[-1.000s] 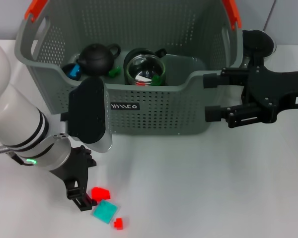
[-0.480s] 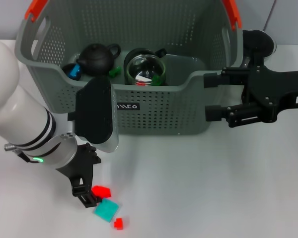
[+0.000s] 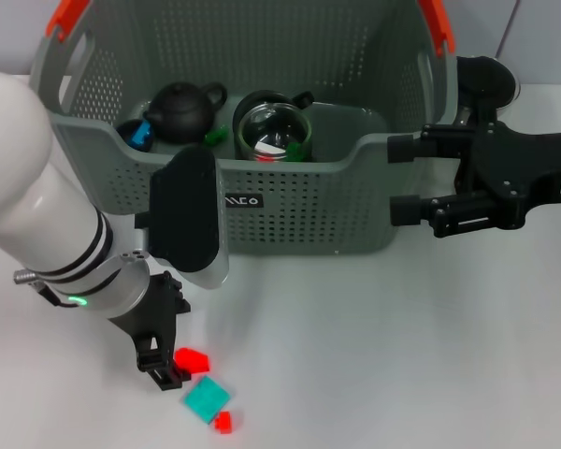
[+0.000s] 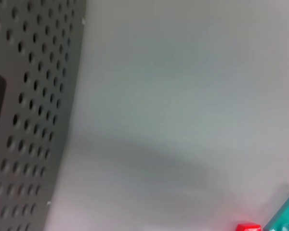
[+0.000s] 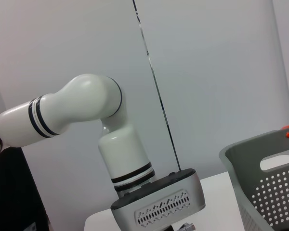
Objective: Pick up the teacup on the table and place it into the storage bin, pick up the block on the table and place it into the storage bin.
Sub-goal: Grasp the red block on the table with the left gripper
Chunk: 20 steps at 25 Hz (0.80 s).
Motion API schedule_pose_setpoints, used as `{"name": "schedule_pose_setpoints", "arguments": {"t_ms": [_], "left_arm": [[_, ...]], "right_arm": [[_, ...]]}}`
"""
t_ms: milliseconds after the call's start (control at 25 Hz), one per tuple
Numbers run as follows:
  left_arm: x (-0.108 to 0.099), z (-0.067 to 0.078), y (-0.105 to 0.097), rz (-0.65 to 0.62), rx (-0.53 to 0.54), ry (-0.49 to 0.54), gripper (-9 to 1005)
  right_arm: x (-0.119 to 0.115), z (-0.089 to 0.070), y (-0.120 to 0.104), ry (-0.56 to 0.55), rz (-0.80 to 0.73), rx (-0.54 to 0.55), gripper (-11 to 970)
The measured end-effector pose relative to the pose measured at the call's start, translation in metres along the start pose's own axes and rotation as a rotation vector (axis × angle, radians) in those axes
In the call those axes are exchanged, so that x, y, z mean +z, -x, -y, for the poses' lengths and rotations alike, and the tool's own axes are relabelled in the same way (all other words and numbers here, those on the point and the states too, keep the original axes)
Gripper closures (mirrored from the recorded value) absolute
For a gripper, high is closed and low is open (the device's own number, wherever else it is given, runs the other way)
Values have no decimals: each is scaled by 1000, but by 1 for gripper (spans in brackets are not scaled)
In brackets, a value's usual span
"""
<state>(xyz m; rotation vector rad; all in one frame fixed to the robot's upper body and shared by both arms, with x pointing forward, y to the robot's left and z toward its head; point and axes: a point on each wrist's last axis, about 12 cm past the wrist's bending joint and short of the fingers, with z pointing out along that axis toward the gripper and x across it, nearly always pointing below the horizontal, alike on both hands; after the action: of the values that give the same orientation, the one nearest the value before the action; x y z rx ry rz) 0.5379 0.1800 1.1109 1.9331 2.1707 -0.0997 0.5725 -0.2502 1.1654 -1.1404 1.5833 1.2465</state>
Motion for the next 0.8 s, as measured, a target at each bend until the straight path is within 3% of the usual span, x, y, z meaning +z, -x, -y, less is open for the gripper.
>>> {"name": "schedule_pose_setpoints", "arguments": {"t_ms": [320,520,800], "left_arm": [[0,0,3,-7,8,-3,199],[0,1,3,-17,12,-6,440],[0,2,4,-21,17,-15,635]], "right_arm": [[-1,1,0,-4,0,-2,19],[-1,1,1,-6,0,-4,18],[-2,1,1,-8,1,-6,18]]}}
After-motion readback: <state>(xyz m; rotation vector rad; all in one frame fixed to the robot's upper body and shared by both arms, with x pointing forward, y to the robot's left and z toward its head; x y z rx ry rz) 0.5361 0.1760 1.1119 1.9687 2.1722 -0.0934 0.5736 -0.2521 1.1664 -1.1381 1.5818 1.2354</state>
